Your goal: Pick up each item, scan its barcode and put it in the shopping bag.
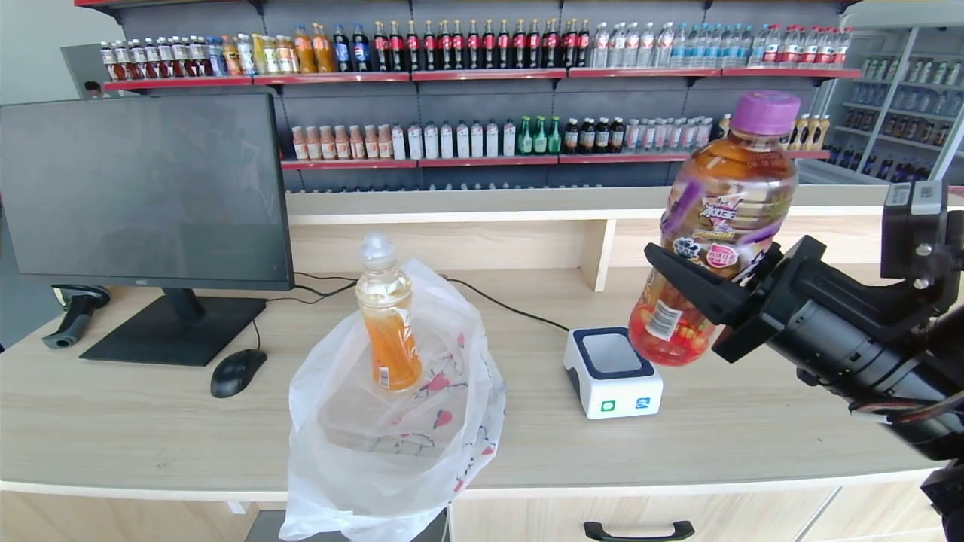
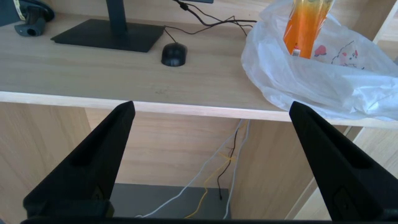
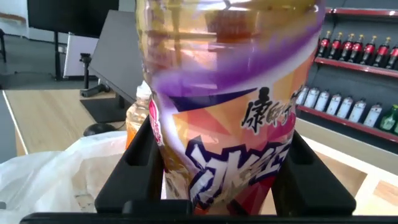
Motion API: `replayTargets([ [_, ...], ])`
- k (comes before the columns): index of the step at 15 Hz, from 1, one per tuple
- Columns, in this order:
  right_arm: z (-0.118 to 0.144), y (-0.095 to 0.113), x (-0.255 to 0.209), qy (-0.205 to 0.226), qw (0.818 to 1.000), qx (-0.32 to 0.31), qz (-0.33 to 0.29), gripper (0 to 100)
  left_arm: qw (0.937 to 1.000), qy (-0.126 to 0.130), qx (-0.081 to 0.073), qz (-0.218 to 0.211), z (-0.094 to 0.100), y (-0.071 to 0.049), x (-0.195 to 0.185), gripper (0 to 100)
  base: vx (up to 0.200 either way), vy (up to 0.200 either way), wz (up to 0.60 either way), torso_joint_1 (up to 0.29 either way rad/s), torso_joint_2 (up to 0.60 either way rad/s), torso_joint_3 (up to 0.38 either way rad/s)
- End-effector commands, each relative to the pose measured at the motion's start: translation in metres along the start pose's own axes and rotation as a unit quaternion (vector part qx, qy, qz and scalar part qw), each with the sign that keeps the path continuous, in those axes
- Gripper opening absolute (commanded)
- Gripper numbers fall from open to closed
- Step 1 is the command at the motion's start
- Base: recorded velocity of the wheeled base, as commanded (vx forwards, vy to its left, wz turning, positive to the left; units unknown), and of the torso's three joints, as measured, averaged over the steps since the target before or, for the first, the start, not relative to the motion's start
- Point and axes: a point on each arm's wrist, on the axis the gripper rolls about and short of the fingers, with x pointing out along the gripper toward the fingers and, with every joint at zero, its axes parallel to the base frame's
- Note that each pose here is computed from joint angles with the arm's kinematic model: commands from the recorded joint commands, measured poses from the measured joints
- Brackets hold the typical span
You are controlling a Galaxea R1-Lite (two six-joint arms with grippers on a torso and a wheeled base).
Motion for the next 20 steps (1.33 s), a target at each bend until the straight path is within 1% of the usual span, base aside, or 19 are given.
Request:
replayTargets([
  [1,0.003,0.002,-0.017,0.01,1.0,0.001,-0.004,0,1.0,0.0,0.0,0.0,0.0,0.0,0.0,100,0.0,0.0,0.0,0.0,0.0,0.0],
  [2,0.0,0.005,-0.024,0.022,1.0,0.004,-0.003,0,1.0,0.0,0.0,0.0,0.0,0.0,0.0,100,0.0,0.0,0.0,0.0,0.0,0.0],
  [3,0.003,0.004,-0.036,0.026,1.0,0.0,-0.015,0,1.0,0.0,0.0,0.0,0.0,0.0,0.0,100,0.0,0.0,0.0,0.0,0.0,0.0],
  [4,0.006,0.001,-0.033,0.018,1.0,-0.007,-0.019,0,1.0,0.0,0.0,0.0,0.0,0.0,0.0,100,0.0,0.0,0.0,0.0,0.0,0.0],
  [5,0.002,0.001,-0.032,0.024,1.0,-0.005,-0.017,0,1.0,0.0,0.0,0.0,0.0,0.0,0.0,100,0.0,0.0,0.0,0.0,0.0,0.0],
  [6,0.002,-0.001,-0.029,0.021,1.0,0.003,-0.02,0,1.0,0.0,0.0,0.0,0.0,0.0,0.0,100,0.0,0.0,0.0,0.0,0.0,0.0],
  [9,0.006,-0.006,-0.025,0.01,0.997,0.075,-0.027,0,1.0,0.0,0.0,0.0,0.0,0.0,0.0,100,0.0,0.0,0.0,0.0,0.0,0.0],
  [11,0.006,-0.006,-0.023,0.008,0.996,0.08,-0.027,0,1.0,0.0,0.0,0.0,0.0,0.0,0.0,100,0.0,0.0,0.0,0.0,0.0,0.0],
  [12,0.001,-0.005,-0.024,0.017,0.996,0.077,-0.032,0,1.0,0.0,0.0,0.0,0.0,0.0,0.0,100,0.0,0.0,0.0,0.0,0.0,0.0],
  [14,-0.004,-0.01,-0.022,0.028,0.993,0.04,-0.108,0,1.0,0.0,0.0,0.0,0.0,0.0,0.0,100,0.0,0.0,0.0,0.0,0.0,0.0],
  [15,-0.002,-0.016,-0.013,0.015,0.989,0.035,-0.143,0,1.0,0.0,0.0,0.0,0.0,0.0,0.0,100,0.0,0.0,0.0,0.0,0.0,0.0],
  [16,-0.004,-0.021,-0.003,0.01,0.987,0.033,-0.16,0,1.0,0.0,0.0,0.0,0.0,0.0,0.0,100,0.0,0.0,0.0,0.0,0.0,0.0],
  [17,-0.012,-0.021,-0.001,0.021,0.985,0.035,-0.165,0,1.0,0.0,0.0,0.0,0.0,0.0,0.0,100,0.0,0.0,0.0,0.0,0.0,0.0],
  [18,-0.033,-0.019,-0.001,0.059,0.984,0.048,-0.162,0,1.0,0.0,0.0,0.0,0.0,0.0,0.0,100,0.0,0.0,0.0,0.0,0.0,0.0],
  [19,-0.046,-0.019,-0.002,0.082,0.981,0.062,-0.164,0,1.0,0.0,0.0,0.0,0.0,0.0,0.0,100,0.0,0.0,0.0,0.0,0.0,0.0],
  [20,-0.05,-0.019,-0.002,0.087,0.98,0.071,-0.166,0,1.0,0.0,0.0,0.0,0.0,0.0,0.0,100,0.0,0.0,0.0,0.0,0.0,0.0],
])
